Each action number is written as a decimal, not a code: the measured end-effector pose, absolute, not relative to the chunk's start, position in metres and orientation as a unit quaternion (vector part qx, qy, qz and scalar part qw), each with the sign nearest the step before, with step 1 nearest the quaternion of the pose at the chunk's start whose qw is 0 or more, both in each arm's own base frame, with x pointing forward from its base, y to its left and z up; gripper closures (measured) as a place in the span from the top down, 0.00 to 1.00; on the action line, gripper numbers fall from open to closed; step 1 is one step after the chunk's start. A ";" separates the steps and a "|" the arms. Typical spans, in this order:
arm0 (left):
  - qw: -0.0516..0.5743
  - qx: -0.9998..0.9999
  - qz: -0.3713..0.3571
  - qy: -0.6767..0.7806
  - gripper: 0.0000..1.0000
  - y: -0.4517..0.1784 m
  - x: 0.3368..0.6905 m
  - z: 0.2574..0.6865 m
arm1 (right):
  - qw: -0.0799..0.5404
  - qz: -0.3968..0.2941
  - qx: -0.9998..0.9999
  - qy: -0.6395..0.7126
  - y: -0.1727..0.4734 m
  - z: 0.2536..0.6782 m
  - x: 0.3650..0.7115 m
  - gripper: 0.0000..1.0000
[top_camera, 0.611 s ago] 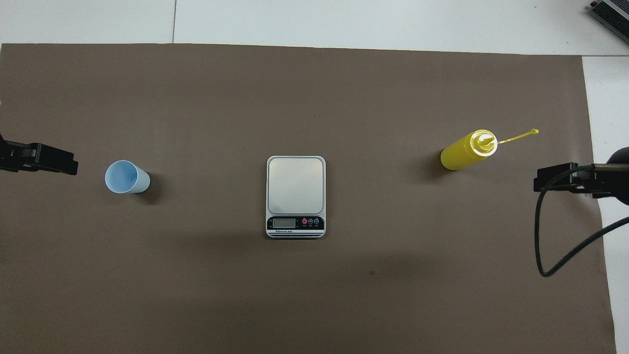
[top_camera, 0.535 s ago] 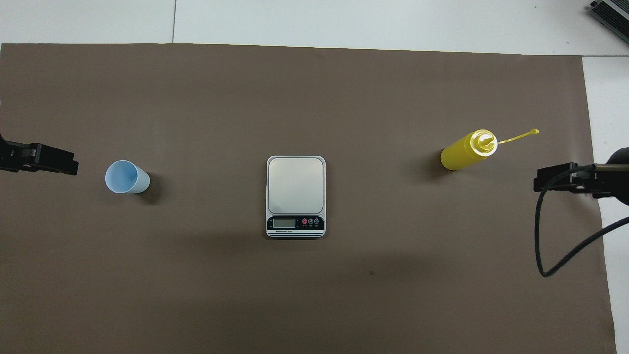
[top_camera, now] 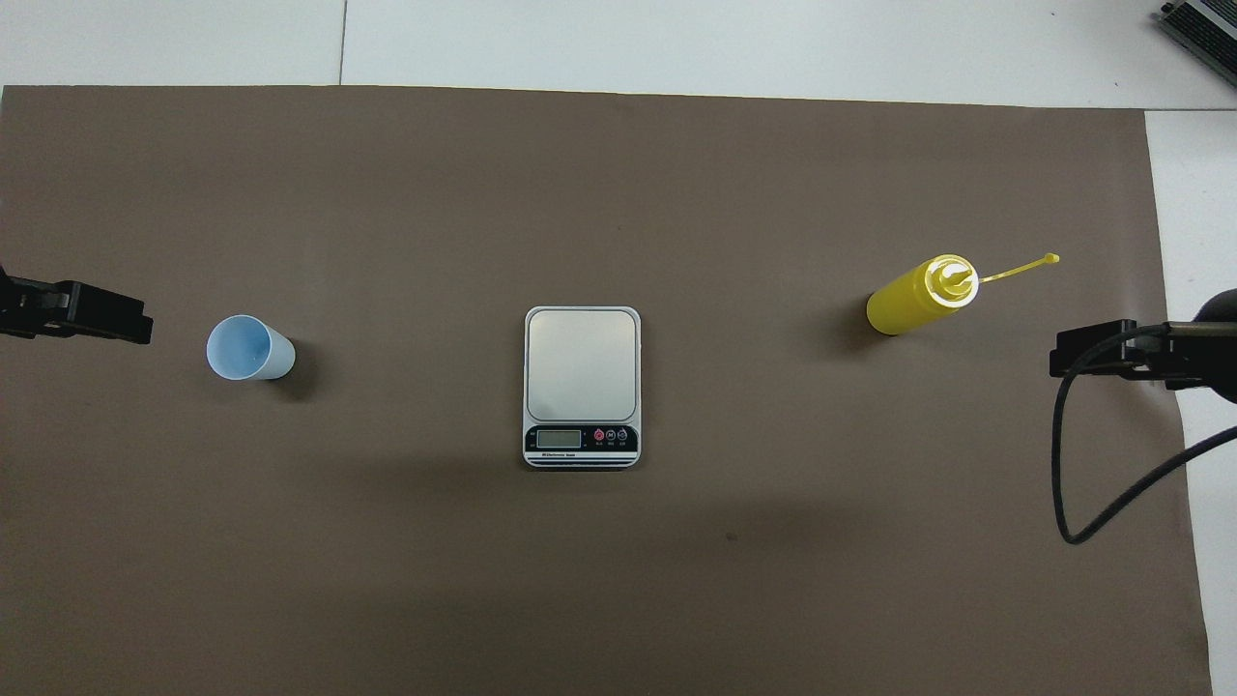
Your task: Pour seasoning into cup on scale with both arms
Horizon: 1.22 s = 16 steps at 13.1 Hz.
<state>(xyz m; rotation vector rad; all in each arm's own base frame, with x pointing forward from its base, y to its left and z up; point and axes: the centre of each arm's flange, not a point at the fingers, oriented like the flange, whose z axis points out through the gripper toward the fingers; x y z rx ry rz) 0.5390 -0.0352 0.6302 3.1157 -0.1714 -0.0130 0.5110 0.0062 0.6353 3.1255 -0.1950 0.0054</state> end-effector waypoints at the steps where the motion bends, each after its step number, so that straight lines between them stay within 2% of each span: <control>1: 0.011 0.998 -0.005 -0.054 1.00 -0.034 0.539 0.630 | 0.005 0.002 0.998 -0.062 0.006 0.635 0.511 1.00; 8: 0.011 0.999 0.011 -0.049 1.00 -0.030 0.553 0.602 | 0.005 0.002 0.997 -0.071 -0.003 0.635 0.511 1.00; 11: 0.012 0.999 0.000 -0.042 1.00 -0.023 0.569 0.570 | 0.005 0.002 0.997 -0.071 -0.003 0.635 0.511 1.00; 16: 0.011 0.999 -0.006 -0.032 1.00 -0.006 0.571 0.528 | 0.005 0.002 0.997 -0.073 -0.005 0.635 0.511 1.00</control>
